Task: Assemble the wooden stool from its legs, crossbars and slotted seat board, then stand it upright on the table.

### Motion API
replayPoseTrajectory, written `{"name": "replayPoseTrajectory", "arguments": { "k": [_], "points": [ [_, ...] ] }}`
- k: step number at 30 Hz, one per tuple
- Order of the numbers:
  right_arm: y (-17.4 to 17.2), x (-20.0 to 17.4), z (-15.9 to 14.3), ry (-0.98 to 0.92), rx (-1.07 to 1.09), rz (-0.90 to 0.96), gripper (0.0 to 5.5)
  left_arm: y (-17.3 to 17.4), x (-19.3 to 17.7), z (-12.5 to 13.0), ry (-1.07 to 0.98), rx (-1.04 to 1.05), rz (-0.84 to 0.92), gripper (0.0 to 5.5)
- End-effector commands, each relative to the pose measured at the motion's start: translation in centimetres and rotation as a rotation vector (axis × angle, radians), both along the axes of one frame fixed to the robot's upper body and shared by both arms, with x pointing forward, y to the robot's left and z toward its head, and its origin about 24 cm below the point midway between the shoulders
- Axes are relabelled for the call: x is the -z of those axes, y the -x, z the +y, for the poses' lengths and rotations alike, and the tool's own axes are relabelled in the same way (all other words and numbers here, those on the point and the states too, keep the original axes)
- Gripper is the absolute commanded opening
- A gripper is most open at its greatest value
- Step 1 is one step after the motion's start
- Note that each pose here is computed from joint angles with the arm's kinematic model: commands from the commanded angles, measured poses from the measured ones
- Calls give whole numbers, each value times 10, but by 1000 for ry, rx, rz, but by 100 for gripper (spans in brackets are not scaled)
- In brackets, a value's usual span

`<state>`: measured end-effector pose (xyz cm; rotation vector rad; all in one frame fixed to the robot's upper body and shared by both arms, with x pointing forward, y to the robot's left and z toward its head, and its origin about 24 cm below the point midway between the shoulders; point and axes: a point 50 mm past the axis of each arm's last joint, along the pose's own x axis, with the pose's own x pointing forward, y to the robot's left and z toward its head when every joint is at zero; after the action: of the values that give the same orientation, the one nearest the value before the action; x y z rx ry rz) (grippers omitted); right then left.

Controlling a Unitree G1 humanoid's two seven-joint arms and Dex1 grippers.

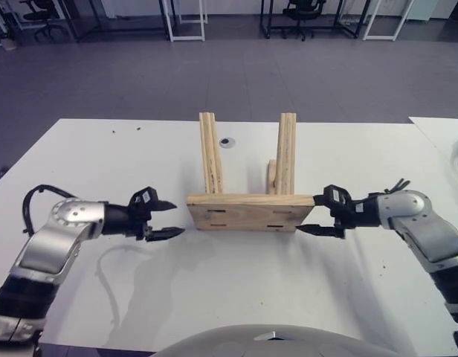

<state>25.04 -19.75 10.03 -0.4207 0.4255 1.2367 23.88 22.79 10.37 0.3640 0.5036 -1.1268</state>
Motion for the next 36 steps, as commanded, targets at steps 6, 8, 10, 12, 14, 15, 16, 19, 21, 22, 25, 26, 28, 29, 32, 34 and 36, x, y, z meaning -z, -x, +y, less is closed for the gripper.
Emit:
{"name": "replayPoseTrajectory", "arguments": {
  "k": [6, 8, 10, 12, 14, 15, 16, 19, 21, 22, 25, 26, 28, 29, 32, 34, 36],
  "points": [
    [-15, 6, 10, 5, -44, -20, 317, -15, 5, -29, 55, 161, 46, 338],
    [-15, 4, 12, -6, -52, -33, 272, -16, 5, -29, 51, 167, 44, 296],
    [-17, 2, 13, -19, -50, -47, 234, -18, 5, -29, 48, 168, 33, 261],
    [-16, 0, 13, -34, -62, -44, 190, -21, 7, -32, 47, 173, 11, 219],
    [-15, -3, 13, -42, -83, -41, 170, -22, 8, -36, 50, 187, -13, 189],
    [-15, -5, 14, -46, -92, -41, 166, -22, 7, -38, 61, 194, -24, 178],
    [-16, -8, 15, -57, -101, -43, 165, -22, 3, -39, 76, 201, -39, 170],
    [-18, -28, 20, -132, -138, -40, 162, -20, -15, -39, 123, 221, -75, 168],
    [-24, -51, 24, -198, -181, -17, 161, -14, -29, -26, 110, 203, -86, 168],
    [-27, -65, 24, -233, -205, 6, 161, -11, -39, -20, 117, 199, -90, 168],
    [-21, -138, 31, -432, -349, 169, 160, -2, -124, -22, 398, 292, -44, 168],
    [-12, -169, 32, -480, -425, 266, 160, 3, -151, -25, 470, 343, 13, 168],
    [6, -211, 34, -483, -543, 441, 157, 7, -189, -25, 563, 343, 94, 166],
    [14, -228, 34, -465, -588, 541, 155, 7, -207, -22, 600, 345, 151, 165],
    [27, -251, 29, -441, -639, 749, 136, 11, -247, -18, 682, 418, 341, 161],
    [27, -249, 25, -475, -634, 902, 133, 15, -251, -14, 737, 481, 500, 145],
    [26, -237, 24, -519, -641, 1059, 132, 13, -228, -6, 812, 468, 693, 138]
  ]
}}
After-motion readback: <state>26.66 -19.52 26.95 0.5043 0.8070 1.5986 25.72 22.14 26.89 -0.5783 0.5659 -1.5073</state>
